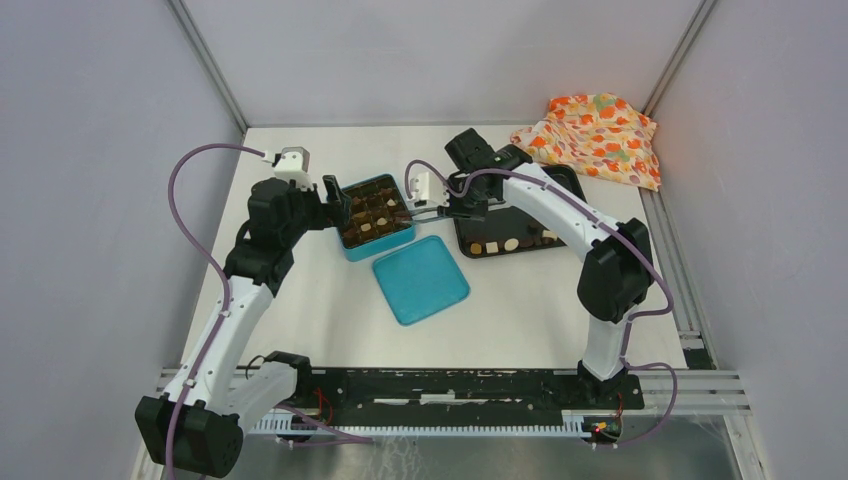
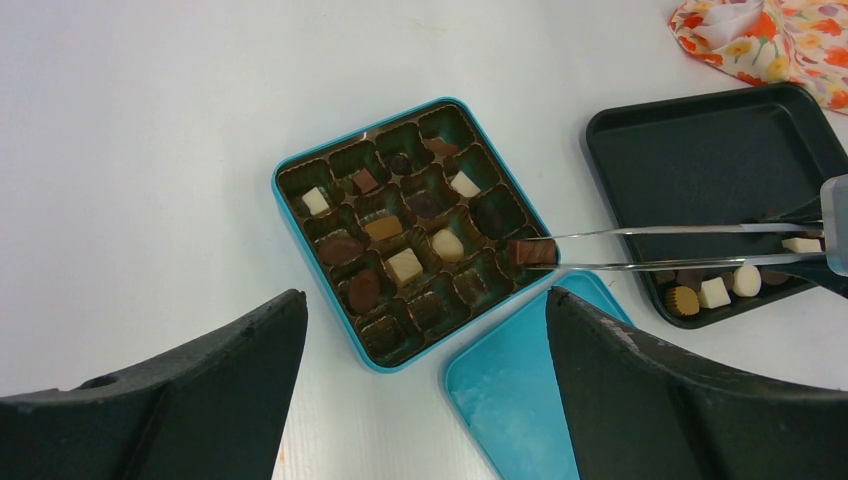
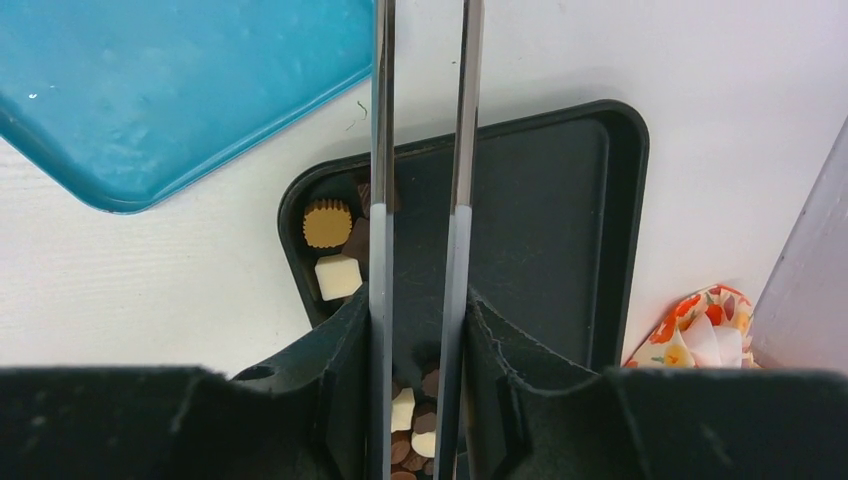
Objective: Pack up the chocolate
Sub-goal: Place the fake chocolate in the packing box.
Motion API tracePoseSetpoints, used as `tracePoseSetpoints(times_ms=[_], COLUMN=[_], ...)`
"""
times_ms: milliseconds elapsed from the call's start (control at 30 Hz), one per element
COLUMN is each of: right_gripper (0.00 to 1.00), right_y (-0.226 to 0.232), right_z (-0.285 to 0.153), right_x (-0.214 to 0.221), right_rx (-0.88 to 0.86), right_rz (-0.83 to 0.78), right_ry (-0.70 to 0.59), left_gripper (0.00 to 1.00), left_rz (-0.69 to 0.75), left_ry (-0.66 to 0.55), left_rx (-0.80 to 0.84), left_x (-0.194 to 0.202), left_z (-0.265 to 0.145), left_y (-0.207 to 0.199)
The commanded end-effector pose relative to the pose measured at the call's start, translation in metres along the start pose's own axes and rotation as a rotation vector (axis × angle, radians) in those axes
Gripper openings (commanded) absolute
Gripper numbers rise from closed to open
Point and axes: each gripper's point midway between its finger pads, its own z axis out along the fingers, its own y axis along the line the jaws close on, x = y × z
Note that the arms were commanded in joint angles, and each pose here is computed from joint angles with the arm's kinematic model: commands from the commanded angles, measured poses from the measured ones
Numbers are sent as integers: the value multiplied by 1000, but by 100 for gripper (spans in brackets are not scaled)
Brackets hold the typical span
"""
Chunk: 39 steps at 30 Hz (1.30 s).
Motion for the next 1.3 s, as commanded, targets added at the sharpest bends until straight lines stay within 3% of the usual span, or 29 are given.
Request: tracePoseSetpoints(times_ms=[0,367,767,900,1267], right_gripper=[39,43,41,41,41], right_y=[-15,-17,-11,-6,26], right_z=[-13,-19,-65,-83,-101], right_x=[-14,-19,-29,-1,141], right_rx=[55,63,64,76,221], right_rz=[-28,-22,103,181,522], right_ry=[-26,-47,-226,-272,-258], left_gripper=[94,94,94,94,94], left_rz=[59,58,59,59,60], left_ry=[-43,-41,-52,-58,-50], left_rx=[13,13,8,8,21], left_x=[-12,-11,-13,-14,-12], left_z=[-4,-4,-6,-7,-6], left_y=[-2,-2,-1,-1,-4])
